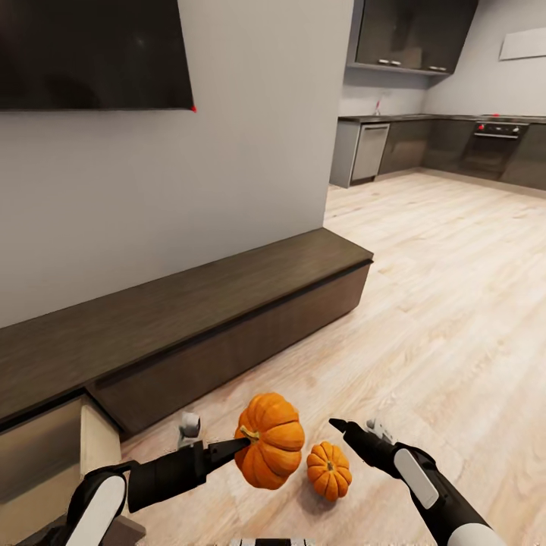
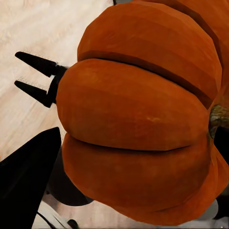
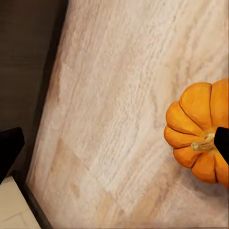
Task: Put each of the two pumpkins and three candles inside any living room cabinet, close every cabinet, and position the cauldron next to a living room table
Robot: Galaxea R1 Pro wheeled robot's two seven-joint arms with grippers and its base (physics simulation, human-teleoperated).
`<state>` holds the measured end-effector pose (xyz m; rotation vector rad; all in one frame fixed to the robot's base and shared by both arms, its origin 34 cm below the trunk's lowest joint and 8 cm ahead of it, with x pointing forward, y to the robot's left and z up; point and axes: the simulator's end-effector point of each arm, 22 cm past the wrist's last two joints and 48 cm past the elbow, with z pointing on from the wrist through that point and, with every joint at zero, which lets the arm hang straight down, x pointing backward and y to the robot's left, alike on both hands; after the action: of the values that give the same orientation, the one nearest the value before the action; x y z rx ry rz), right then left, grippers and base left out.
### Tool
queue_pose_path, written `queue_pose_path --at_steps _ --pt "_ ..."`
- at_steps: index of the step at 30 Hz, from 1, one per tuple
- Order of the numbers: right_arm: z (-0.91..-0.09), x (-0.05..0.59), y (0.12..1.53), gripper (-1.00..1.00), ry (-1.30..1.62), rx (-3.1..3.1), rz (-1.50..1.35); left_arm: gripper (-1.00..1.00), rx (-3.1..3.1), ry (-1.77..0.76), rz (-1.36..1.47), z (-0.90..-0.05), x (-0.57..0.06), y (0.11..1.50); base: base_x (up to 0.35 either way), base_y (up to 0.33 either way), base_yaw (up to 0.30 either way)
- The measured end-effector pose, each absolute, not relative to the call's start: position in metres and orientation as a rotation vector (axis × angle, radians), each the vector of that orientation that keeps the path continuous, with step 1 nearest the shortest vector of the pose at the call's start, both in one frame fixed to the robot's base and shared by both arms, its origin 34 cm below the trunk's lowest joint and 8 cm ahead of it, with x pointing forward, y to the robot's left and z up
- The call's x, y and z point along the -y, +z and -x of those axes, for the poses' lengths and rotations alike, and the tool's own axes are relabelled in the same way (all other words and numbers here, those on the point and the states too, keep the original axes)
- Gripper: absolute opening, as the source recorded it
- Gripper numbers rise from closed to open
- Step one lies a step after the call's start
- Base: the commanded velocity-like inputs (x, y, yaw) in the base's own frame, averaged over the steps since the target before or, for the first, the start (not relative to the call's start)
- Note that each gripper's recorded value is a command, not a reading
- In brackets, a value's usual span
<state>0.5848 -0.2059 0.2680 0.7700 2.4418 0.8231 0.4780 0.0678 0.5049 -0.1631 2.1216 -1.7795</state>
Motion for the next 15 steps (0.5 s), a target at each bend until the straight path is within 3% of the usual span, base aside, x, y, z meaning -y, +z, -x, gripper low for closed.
queue_pose_path --at_steps 15 --pt "-0.569 0.214 0.232 1.0 0.771 -2.487 -0.803 -1.0 -2.153 -1.859 0.191 -0.468 -0.043 0.485 0.0 0.0 0.0"
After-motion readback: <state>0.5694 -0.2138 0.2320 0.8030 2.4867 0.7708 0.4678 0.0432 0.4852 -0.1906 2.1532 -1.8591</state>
